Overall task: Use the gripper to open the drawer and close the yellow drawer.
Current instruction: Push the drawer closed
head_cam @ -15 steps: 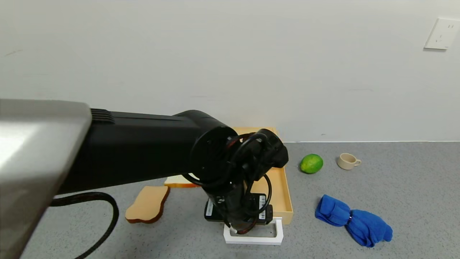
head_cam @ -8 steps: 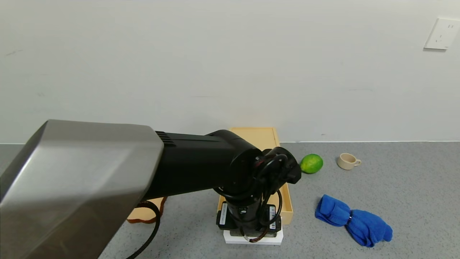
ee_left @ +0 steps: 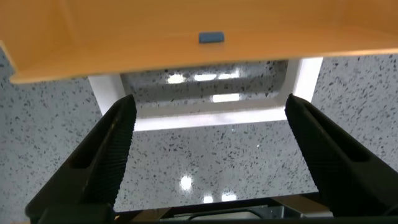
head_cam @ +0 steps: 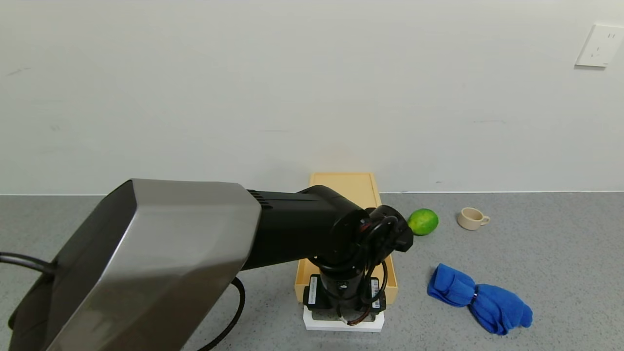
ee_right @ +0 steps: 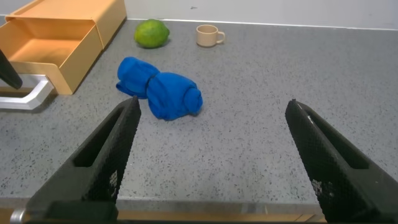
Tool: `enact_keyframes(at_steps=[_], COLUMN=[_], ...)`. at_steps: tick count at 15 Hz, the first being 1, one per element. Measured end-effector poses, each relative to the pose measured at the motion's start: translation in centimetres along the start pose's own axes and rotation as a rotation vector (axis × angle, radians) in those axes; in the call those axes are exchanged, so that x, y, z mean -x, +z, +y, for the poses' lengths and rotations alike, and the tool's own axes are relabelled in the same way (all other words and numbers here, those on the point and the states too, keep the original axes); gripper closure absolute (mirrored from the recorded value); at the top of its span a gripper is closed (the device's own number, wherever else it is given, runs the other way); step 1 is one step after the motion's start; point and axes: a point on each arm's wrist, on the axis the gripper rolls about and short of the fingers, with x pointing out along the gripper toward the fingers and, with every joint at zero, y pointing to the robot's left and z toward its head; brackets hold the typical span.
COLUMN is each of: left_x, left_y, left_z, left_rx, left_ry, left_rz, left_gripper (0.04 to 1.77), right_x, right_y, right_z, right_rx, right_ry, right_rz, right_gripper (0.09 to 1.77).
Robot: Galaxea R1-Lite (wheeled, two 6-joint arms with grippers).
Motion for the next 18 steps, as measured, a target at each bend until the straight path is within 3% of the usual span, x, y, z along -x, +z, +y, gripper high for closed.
enact_keyframes(at_steps=[5, 18], left_x=[-0.7, -1.0], left_y=[0.9, 2.9], left_z=[-0.2, 0.0], left_rx=[0.012, 0.029], left_ry=[0.016, -0.021], left_rz=[-0.031, -0.091], left_gripper=[0.09, 0.09], right_x=[0.0, 0.0], right_y=[0.0, 0.0], right_z=[0.0, 0.0], right_rx=[0.000, 0.000], right_ry=[0.000, 0.000], right_rz=[0.000, 0.000], right_gripper=[0.15, 0.15])
